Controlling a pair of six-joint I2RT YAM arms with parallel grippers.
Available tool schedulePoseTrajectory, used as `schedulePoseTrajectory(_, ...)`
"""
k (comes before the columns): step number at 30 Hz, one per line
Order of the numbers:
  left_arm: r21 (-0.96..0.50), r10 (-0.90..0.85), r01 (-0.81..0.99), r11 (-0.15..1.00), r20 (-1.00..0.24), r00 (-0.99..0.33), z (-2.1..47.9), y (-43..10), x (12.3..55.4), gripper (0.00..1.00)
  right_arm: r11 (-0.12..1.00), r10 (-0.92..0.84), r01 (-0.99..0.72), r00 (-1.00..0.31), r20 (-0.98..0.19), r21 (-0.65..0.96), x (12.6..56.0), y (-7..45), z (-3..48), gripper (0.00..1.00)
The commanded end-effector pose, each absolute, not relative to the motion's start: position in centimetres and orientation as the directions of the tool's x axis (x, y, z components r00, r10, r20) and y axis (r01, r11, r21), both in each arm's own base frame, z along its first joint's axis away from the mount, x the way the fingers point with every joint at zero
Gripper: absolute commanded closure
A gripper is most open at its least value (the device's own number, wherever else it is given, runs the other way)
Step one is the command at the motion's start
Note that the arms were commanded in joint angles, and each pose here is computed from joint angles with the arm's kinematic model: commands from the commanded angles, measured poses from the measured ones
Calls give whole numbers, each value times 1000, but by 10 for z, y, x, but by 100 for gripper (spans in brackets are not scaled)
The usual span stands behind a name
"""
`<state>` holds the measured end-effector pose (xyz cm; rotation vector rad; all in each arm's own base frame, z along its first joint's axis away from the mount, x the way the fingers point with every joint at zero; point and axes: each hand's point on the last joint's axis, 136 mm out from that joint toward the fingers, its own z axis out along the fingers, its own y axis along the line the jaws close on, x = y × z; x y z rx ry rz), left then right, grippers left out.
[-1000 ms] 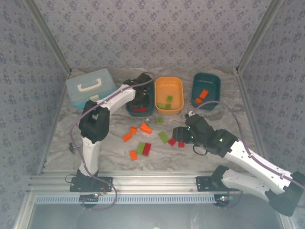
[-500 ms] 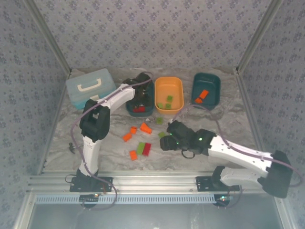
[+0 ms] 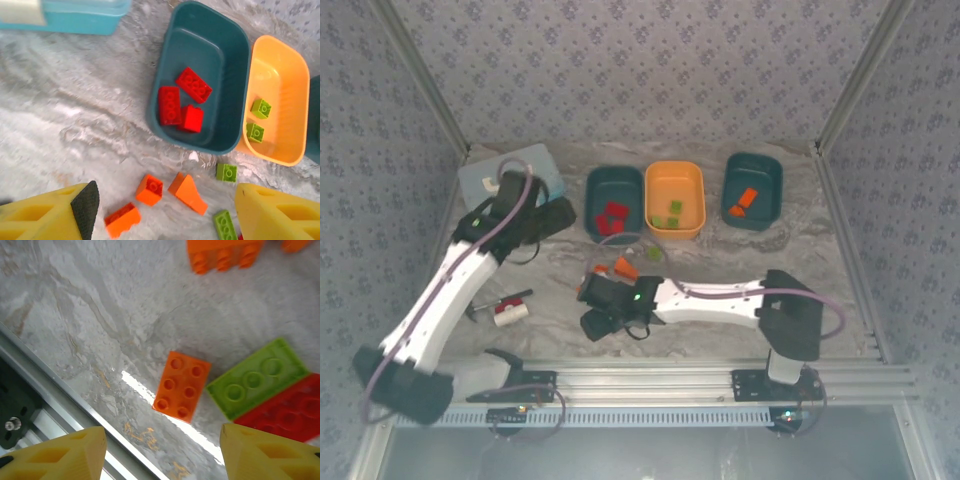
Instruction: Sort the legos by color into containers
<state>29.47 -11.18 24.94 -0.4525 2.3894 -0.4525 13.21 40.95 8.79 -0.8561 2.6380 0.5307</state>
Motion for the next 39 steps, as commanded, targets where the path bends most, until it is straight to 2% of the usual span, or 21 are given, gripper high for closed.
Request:
schedulePoseTrajectory(1, -404, -490, -302, 863, -529, -692, 239, -77, 253, 25, 771, -499, -593, -789, -357, 232, 125, 416, 72, 33)
schedulePoseTrajectory(5, -445, -534, -315, 839, -556, -637, 246, -56, 212, 26, 798, -479, -580, -775, -412, 165, 149, 425, 79, 22)
schedulePoseTrajectory(8, -450, -544, -324, 832, -551, -633, 244, -48, 195, 26, 813, -436, -550, -793, -425, 192, 170, 435, 84, 13)
schedulePoseTrajectory(11, -449, -546, -328, 831, -545, -636, 241, -45, 186, 26, 818, -442, -546, -799, -408, 183, 187, 446, 81, 11)
schedulePoseTrajectory(17, -454, -545, -322, 831, -549, -633, 246, -44, 184, 27, 827, -481, -543, -817, -317, 146, 215, 448, 54, 12)
schedulePoseTrajectory(26, -472, -550, -311, 825, -543, -635, 251, -49, 187, 27, 810, -520, -573, -800, -298, 125, 226, 447, 40, 8)
schedulePoseTrajectory(29, -471, -551, -313, 824, -543, -634, 250, -49, 187, 27, 802, -528, -583, -794, -300, 132, 228, 453, 36, 16)
schedulePoseTrajectory(32, -471, -550, -313, 825, -539, -638, 249, -50, 188, 27, 801, -531, -585, -792, -303, 127, 233, 457, 34, 19)
schedulePoseTrajectory(39, -477, -548, -304, 825, -538, -640, 252, -51, 187, 28, 802, -548, -592, -785, -289, 86, 245, 457, 25, 21)
